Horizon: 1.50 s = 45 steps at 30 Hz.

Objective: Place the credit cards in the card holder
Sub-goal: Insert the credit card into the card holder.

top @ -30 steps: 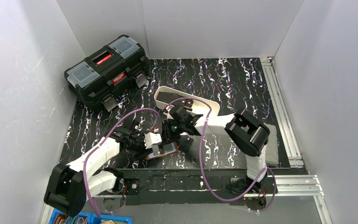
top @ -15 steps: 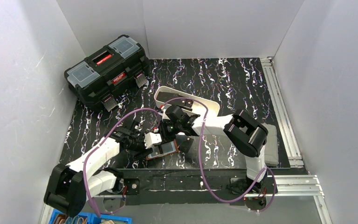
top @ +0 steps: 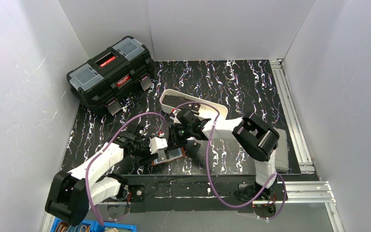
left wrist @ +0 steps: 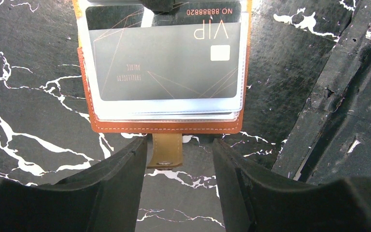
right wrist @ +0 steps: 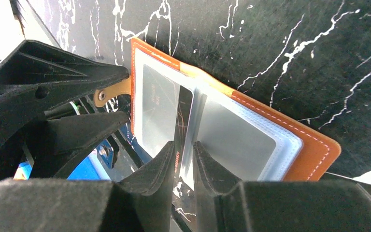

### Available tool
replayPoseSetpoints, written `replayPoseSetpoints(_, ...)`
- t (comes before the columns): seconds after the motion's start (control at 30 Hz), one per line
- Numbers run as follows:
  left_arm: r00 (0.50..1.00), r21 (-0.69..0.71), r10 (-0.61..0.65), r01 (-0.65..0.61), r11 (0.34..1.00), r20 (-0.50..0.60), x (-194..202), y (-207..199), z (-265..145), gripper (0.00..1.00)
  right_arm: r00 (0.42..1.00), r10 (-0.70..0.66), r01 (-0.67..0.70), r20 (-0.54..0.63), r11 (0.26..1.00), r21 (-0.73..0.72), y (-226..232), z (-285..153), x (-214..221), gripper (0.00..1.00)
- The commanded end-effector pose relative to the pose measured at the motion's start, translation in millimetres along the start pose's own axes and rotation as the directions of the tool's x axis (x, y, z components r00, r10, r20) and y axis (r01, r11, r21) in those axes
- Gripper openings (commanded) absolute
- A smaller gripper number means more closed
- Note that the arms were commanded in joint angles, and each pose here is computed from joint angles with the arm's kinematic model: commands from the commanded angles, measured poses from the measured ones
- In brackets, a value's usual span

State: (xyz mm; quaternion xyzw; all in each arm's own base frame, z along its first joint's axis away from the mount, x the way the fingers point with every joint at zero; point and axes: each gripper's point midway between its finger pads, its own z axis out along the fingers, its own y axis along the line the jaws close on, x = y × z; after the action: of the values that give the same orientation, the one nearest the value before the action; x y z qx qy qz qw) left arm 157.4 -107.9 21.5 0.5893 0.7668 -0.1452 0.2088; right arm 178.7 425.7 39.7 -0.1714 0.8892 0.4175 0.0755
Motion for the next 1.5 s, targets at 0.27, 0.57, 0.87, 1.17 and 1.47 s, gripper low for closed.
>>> replayPoseSetpoints(0.27, 1.000, 0.002, 0.014, -0.014, 1.000, 0.023, -7, 0, -2, 0.51, 0.999, -0.045, 0.044, -0.005, 0.997, -0.066, 29, 8, -4, 0.24)
replayPoseSetpoints(0.57, 0.999, 0.009, 0.024, -0.024, 1.000, 0.030, -7, -1, -2, 0.52, 0.998, -0.060, 0.057, -0.027, 0.995, -0.076, 36, 14, -5, 0.23)
replayPoseSetpoints(0.87, 0.999, 0.008, 0.026, -0.026, 1.000, 0.022, -3, -4, -2, 0.52, 0.998, -0.057, 0.058, 0.007, 0.998, -0.025, 15, -4, -7, 0.25)
replayPoseSetpoints(1.17, 1.000, 0.009, 0.023, -0.023, 1.000, 0.013, -2, -4, -3, 0.52, 0.997, -0.074, 0.074, 0.006, 0.997, -0.027, 13, -13, 0, 0.25)
replayPoseSetpoints(1.47, 1.000, 0.008, 0.021, -0.021, 1.000, 0.018, -4, -3, -3, 0.52, 0.998, -0.065, 0.065, -0.004, 0.997, -0.050, 19, -3, -6, 0.24)
